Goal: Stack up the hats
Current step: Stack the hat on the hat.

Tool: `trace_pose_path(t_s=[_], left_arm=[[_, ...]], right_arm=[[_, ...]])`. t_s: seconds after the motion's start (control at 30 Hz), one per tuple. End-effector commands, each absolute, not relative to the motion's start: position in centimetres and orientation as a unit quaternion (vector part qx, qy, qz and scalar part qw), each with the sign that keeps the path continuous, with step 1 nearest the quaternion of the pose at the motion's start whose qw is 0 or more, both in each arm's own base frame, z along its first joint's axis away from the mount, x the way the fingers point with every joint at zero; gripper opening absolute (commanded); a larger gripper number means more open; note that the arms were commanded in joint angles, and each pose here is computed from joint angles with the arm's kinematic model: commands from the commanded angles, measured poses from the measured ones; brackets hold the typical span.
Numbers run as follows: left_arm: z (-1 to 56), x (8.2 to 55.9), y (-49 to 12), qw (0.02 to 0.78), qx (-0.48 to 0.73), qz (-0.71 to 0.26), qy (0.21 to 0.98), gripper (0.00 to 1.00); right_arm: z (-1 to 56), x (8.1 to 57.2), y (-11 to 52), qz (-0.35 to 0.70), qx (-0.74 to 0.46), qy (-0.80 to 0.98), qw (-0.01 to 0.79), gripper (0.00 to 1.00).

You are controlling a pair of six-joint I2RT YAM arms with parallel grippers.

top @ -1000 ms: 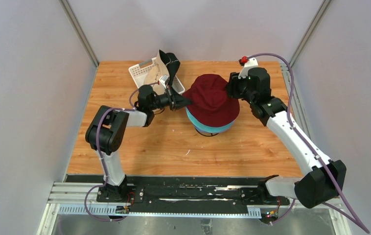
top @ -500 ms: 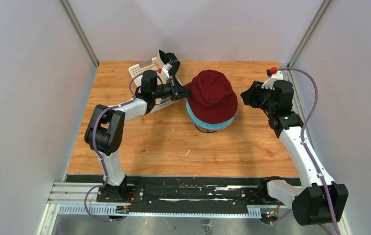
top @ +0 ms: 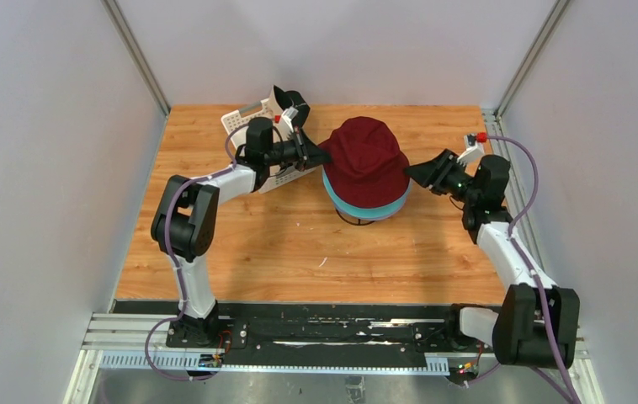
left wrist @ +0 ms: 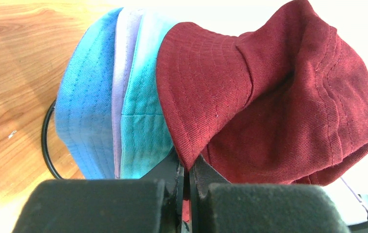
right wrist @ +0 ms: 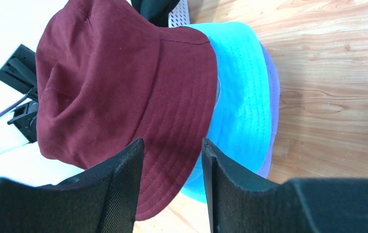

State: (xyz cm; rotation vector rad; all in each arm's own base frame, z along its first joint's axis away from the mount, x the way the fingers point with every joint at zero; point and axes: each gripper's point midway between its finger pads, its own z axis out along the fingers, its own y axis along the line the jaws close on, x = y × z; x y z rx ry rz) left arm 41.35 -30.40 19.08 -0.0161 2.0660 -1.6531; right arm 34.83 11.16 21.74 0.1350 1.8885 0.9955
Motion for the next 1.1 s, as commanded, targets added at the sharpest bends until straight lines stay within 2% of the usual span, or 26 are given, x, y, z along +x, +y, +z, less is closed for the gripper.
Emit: trace_pose_path(t_s=[0.0, 0.13, 0.87, 1.0, 1.07], left_arm=[[18.0, 42.6, -30.0, 0.252, -0.014, -0.592, 0.765, 0.04], [18.1, 42.7, -30.1, 0.251, -0.013, -0.594, 0.764, 0.04], [18.0, 42.7, -29.9, 0.255, -0.014, -0.591, 0.765, 0.04], [18.1, 42.7, -29.9, 0.258, -0.013, -0.59, 0.765, 0.04], [18.2, 42.7, -29.9, 0.258, -0.014, -0.591, 0.764, 0.04]], right_arm=[[23.0, 35.1, 11.0, 0.496, 0.072, 0.728, 0.468, 0.48], [22.7, 35.3, 10.8, 0.543, 0.076, 0.711, 0.441, 0.48], [23.0, 35.0, 11.8, 0.661, 0.08, 0.628, 0.403, 0.49], [23.3, 34.7, 11.9, 0.66, 0.072, 0.627, 0.407, 0.46], [23.5, 34.7, 12.0, 0.661, 0.069, 0.627, 0.406, 0.41]])
